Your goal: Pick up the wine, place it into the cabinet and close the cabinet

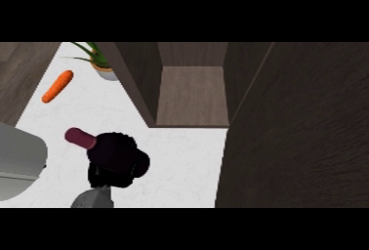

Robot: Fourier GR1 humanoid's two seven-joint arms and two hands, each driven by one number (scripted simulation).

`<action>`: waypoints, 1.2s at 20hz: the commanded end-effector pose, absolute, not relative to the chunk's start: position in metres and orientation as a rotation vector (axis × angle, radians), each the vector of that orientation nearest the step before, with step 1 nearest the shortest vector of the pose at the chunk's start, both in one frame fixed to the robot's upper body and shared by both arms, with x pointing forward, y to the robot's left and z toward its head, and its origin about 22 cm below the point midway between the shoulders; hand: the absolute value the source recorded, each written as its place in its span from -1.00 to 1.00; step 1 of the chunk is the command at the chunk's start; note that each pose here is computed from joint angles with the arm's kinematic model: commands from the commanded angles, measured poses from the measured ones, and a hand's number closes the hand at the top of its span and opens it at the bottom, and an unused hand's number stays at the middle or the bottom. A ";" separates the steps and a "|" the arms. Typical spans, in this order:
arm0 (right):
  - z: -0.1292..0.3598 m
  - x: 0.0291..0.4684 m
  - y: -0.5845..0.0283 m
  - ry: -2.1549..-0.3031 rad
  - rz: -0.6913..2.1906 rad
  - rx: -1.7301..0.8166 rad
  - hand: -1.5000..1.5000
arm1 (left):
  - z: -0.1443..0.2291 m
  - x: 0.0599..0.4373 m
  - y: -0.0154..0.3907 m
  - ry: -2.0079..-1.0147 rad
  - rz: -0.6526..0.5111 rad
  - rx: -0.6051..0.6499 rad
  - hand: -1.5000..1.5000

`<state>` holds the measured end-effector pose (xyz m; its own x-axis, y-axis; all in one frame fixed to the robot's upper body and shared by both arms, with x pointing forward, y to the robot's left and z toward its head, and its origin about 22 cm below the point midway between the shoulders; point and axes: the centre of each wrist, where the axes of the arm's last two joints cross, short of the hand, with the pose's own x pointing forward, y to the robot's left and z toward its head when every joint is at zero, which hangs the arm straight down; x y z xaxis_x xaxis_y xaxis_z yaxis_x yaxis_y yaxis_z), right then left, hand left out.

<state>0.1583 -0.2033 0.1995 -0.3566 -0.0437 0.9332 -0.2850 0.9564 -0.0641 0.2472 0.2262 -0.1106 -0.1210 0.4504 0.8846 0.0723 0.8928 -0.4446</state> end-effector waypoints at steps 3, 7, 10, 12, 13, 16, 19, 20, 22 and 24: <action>0.208 0.149 -0.216 -1.955 0.276 0.272 -1.00 | -0.080 0.236 0.175 -1.649 0.353 -0.442 1.00; 0.214 0.151 -0.209 -1.949 0.249 0.279 -1.00 | -0.052 0.238 0.174 -1.657 0.328 -0.438 1.00; 0.214 0.142 -0.223 -1.942 0.294 0.251 -1.00 | -0.053 0.232 0.138 -1.613 0.372 -0.438 1.00; 0.203 0.158 -0.226 -1.953 0.261 0.262 -1.00 | -0.059 0.236 0.140 -1.607 0.382 -0.425 1.00; 0.201 0.136 -0.216 -1.946 0.246 0.256 -1.00 | -0.074 0.218 0.133 -1.594 0.383 -0.404 1.00; 0.208 0.159 -0.236 -1.945 0.257 0.244 -1.00 | -0.065 0.225 0.115 -1.570 0.406 -0.415 1.00; 0.197 0.159 -0.215 -1.918 0.275 0.250 -1.00 | -0.072 0.225 0.100 -1.550 0.408 -0.378 1.00; 0.195 0.157 -0.222 -1.936 0.275 0.254 -1.00 | -0.072 0.249 0.114 -1.568 0.419 -0.365 1.00; 0.211 0.154 -0.227 -1.927 0.291 0.257 -1.00 | -0.082 0.257 0.112 -1.548 0.419 -0.345 1.00; 0.215 0.173 -0.218 -1.923 0.268 0.254 -1.00 | -0.091 0.244 0.120 -1.552 0.407 -0.362 1.00</action>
<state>0.1655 -0.2201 0.2013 -0.3530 -0.0035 0.9356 -0.2679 0.9585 -0.0975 0.2429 0.1171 -0.0829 -0.0263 0.4800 0.8769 -0.0197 0.8768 -0.4805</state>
